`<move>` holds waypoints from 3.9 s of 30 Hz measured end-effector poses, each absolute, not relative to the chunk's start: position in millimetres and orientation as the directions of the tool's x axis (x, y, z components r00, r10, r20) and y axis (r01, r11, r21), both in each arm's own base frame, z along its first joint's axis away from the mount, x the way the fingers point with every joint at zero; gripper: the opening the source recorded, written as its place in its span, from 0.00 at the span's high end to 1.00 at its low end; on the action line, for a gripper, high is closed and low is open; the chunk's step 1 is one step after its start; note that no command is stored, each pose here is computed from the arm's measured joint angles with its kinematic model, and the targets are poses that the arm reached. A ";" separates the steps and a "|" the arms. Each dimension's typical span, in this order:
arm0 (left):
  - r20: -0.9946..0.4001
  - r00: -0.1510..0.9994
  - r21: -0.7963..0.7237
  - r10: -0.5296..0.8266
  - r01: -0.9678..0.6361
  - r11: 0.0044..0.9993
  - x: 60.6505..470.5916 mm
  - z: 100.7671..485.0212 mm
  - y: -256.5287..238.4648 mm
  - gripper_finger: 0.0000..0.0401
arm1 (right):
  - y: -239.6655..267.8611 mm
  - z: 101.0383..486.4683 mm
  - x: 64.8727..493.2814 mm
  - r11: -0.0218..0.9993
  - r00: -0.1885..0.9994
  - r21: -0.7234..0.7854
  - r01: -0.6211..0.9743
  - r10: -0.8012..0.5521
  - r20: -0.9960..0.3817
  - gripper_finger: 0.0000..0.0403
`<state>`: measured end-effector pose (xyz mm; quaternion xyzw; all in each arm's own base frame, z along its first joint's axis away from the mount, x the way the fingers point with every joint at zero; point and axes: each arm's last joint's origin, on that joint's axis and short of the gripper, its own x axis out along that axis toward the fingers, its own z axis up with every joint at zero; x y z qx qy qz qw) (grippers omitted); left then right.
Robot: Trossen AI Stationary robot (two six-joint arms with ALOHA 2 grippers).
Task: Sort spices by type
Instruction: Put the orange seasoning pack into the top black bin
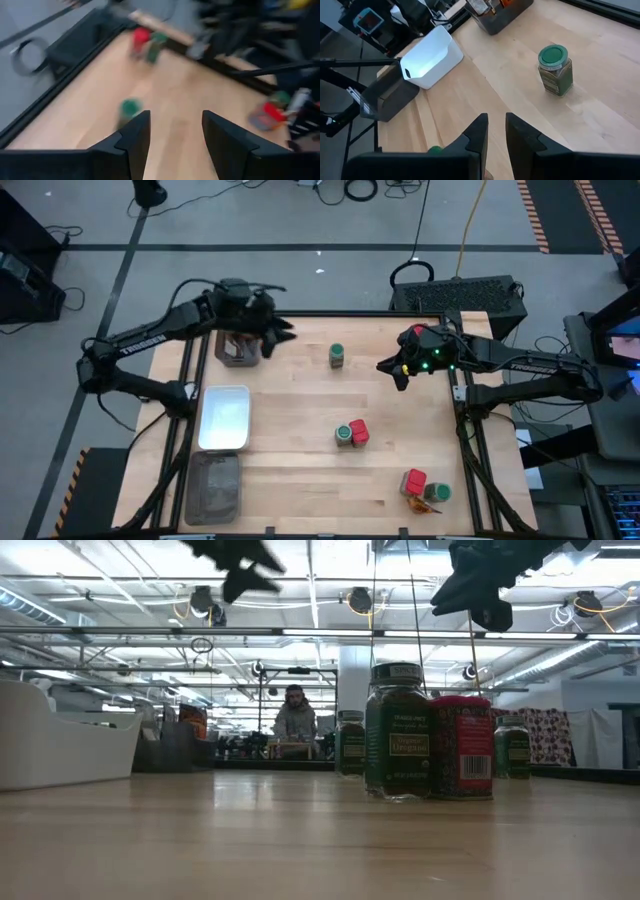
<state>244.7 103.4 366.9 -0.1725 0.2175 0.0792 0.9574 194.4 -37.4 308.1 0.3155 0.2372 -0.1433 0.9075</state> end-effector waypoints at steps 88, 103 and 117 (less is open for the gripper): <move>-0.147 0.920 0.020 -0.362 0.369 0.929 535.1 250.7 -215.2 0.60 | 225.5 401.4 93.8 0.861 0.589 0.499 0.101 0.353 -0.727 0.98; -0.251 0.893 0.100 -0.374 0.408 0.907 538.6 240.1 -200.6 0.60 | 228.4 391.6 103.9 0.872 0.615 0.451 0.190 0.252 -0.747 0.98; -0.253 0.884 0.086 -0.394 0.426 0.901 551.6 206.8 -193.8 0.60 | 223.0 391.8 114.0 0.869 0.656 0.439 0.227 0.197 -0.729 0.98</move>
